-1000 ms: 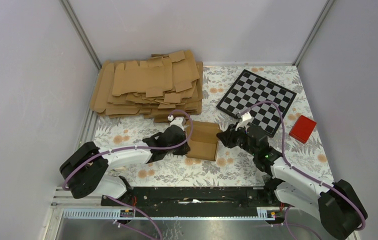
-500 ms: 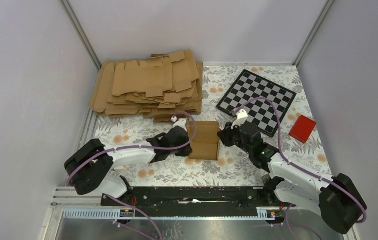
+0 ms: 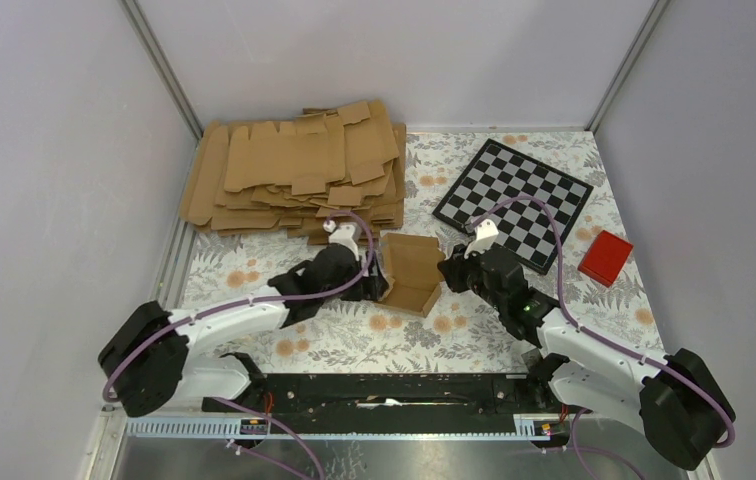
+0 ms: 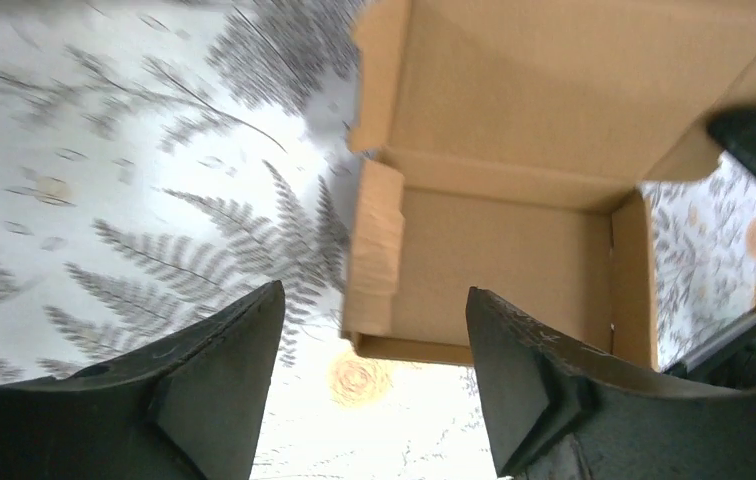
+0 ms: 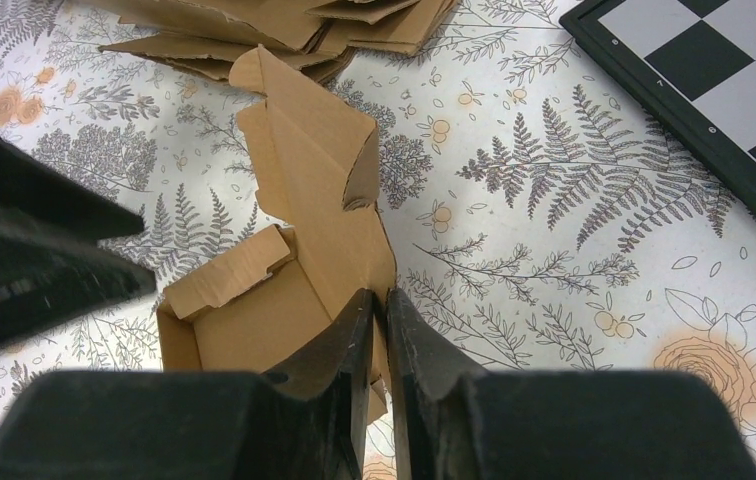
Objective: Fold the paper box
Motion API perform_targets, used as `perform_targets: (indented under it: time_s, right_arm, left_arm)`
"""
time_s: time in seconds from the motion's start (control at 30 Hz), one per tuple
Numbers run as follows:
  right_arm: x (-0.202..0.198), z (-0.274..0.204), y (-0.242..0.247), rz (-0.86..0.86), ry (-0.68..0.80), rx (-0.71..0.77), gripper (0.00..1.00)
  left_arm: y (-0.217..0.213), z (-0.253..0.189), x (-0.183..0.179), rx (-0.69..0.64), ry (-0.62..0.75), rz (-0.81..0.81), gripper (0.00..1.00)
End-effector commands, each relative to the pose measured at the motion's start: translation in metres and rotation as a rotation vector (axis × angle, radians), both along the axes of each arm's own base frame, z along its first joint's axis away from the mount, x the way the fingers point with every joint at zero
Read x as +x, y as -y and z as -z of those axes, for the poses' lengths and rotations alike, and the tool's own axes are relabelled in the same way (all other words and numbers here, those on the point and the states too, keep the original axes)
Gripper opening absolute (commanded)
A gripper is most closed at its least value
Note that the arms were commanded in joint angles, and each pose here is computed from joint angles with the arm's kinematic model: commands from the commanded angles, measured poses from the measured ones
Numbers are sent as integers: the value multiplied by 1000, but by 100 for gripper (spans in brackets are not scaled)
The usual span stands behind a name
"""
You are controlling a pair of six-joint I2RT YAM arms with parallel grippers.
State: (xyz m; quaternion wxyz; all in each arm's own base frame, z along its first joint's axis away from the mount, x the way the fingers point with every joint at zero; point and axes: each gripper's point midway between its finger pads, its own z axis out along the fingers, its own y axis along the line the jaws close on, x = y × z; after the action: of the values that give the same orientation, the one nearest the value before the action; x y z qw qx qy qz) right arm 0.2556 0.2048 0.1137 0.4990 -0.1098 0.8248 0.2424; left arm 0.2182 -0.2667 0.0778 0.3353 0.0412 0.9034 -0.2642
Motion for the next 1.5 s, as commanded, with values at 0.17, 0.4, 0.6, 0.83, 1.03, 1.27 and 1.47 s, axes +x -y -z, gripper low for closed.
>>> perform_targets:
  time_s: [0.17, 0.4, 0.6, 0.83, 1.03, 1.27, 1.47]
  right_arm:
    - [-2, -16, -9, -50, 69, 43, 17]
    - [-1, -13, -10, -49, 60, 35, 17]
    - [0, -13, -9, -47, 56, 33, 17]
    - [0, -14, -10, -45, 54, 31, 17]
    - [1, -19, -13, -49, 44, 44, 17]
    - [13, -17, -7, 28, 2, -2, 19]
    - [28, -16, -1, 108, -15, -51, 29]
  left_arm:
    - [-28, -34, 56, -100, 101, -43, 70]
    - [3, -37, 81, -160, 162, 85, 59]
    - [22, -41, 92, -194, 191, 156, 55]
    - [35, -21, 104, -176, 132, 167, 30]
    - [36, -22, 107, -168, 123, 159, 1]
    - [32, -43, 103, -140, 175, 122, 0]
    - [36, -59, 94, -78, 236, 123, 0]
